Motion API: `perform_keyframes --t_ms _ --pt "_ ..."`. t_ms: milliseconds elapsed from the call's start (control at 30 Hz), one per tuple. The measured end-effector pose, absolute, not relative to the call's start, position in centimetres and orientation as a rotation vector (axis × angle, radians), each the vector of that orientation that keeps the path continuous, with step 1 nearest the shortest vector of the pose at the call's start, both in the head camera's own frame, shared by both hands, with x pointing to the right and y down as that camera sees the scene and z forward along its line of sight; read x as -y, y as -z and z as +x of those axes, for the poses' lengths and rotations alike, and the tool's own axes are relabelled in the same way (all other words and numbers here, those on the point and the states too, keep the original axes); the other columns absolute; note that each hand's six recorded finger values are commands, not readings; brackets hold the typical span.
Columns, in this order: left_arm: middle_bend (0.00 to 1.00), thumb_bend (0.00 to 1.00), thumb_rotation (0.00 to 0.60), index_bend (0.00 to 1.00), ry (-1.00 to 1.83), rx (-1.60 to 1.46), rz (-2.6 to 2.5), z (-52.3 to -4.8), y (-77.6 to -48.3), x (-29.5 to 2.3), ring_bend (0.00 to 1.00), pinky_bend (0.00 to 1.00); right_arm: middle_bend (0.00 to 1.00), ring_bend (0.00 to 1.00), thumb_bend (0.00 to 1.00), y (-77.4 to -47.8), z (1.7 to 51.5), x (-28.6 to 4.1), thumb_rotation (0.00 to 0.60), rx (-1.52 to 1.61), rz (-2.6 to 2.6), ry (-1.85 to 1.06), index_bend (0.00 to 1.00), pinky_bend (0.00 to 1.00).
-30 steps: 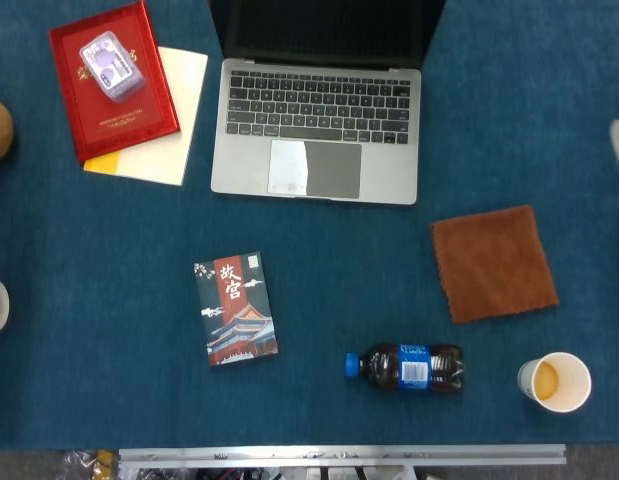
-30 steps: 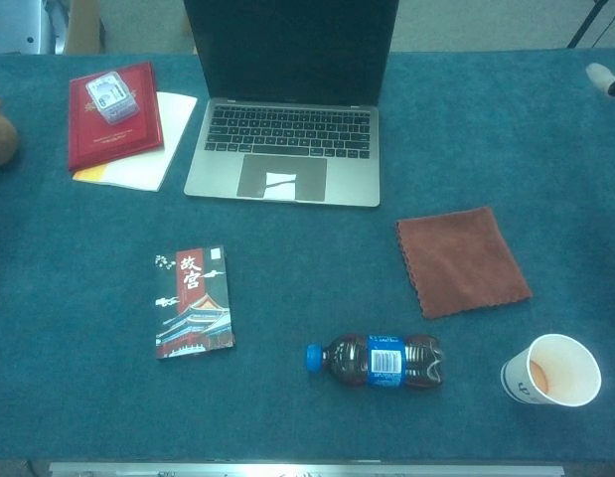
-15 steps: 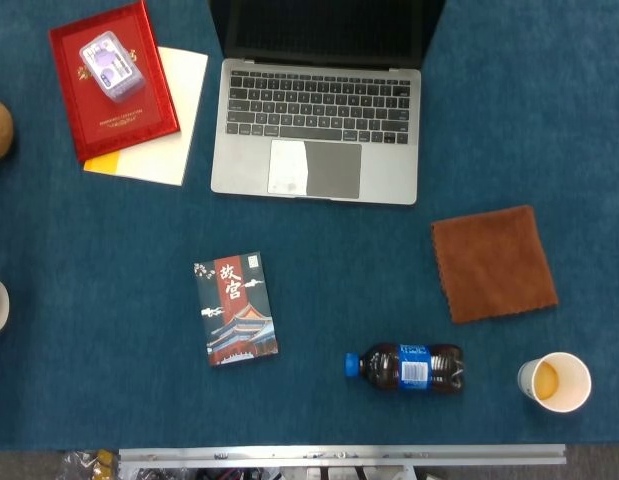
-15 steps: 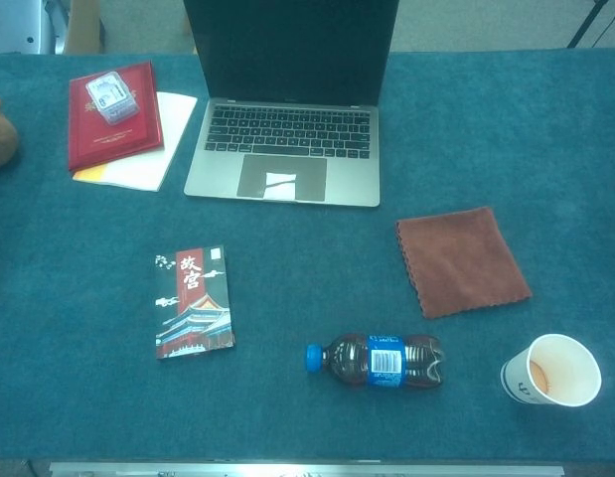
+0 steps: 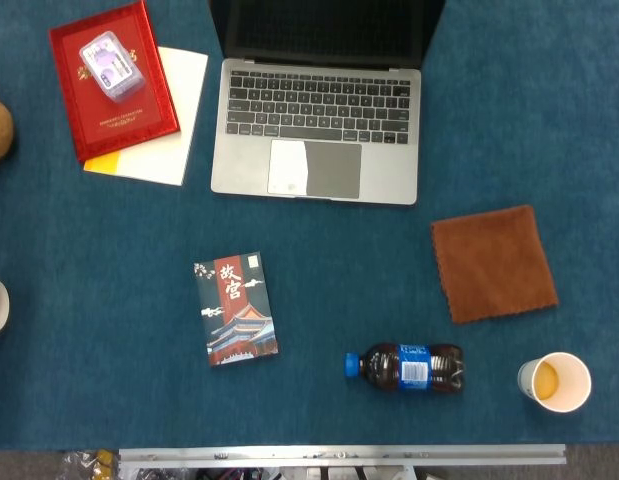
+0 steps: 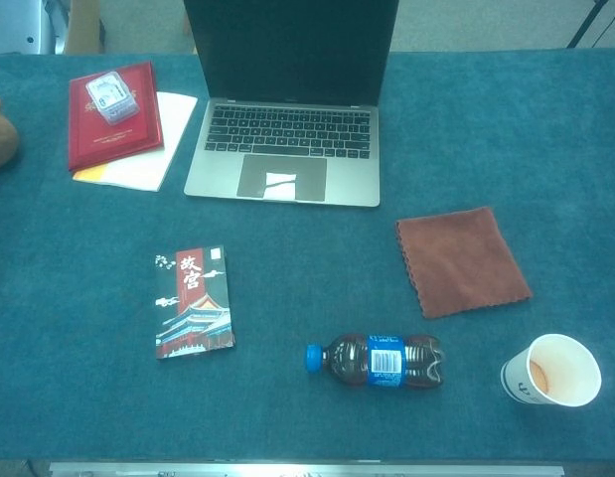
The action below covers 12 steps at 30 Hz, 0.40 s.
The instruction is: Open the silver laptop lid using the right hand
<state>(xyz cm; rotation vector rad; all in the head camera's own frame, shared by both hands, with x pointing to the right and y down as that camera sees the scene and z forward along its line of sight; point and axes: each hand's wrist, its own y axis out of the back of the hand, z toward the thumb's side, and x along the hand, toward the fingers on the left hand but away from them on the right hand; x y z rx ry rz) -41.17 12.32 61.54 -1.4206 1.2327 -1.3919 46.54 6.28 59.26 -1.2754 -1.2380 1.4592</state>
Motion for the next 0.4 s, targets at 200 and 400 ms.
perform_keyframes --t_ms 200,400 --pt "0.07 0.41 0.6 0.08 1.38 -1.237 -1.431 -41.23 -61.33 -12.68 0.02 0.05 0.12 0.0 0.3 -59.74 47.15 -6.86 0.6 1.242 -1.285 -1.478 0.0 0.0" --pt "0.07 0.41 0.6 0.08 1.383 -1.242 -1.42 -41.3 -61.12 -12.65 0.02 0.05 0.12 0.0 0.3 -59.79 47.38 -6.81 0.6 1.256 -1.289 -1.472 0.0 0.0"
